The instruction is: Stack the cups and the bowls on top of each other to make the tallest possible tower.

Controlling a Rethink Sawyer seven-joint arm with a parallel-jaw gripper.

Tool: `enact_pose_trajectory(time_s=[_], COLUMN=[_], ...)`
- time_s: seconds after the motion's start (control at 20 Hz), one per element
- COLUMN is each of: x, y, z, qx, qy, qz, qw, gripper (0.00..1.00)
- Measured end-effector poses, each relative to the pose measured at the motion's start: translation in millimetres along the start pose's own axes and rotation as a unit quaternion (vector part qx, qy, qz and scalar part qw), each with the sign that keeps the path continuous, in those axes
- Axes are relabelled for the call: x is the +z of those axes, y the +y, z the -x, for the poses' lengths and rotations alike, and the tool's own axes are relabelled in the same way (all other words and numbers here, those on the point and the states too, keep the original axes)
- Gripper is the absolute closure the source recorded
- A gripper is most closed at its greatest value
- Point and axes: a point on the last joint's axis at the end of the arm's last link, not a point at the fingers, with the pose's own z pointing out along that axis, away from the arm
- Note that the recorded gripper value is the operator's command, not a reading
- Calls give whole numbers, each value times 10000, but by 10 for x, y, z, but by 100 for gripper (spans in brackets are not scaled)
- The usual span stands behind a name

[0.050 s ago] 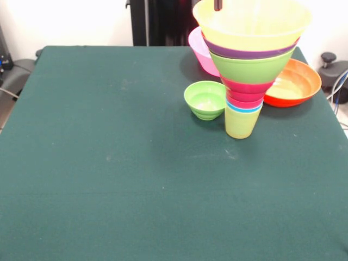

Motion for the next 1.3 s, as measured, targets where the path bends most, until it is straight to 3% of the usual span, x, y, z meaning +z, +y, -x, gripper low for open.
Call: enact_pose_trajectory(time_s=[0.75,0.95,1.3], x=[-10,-47,-171], y=[-11,-22,-11], z=[22,118,451], qx=[12,45,104], qy=[-32,-139,-426], qz=[-10,4,131], qw=[10000,9999,9990], gripper=[0,0,0])
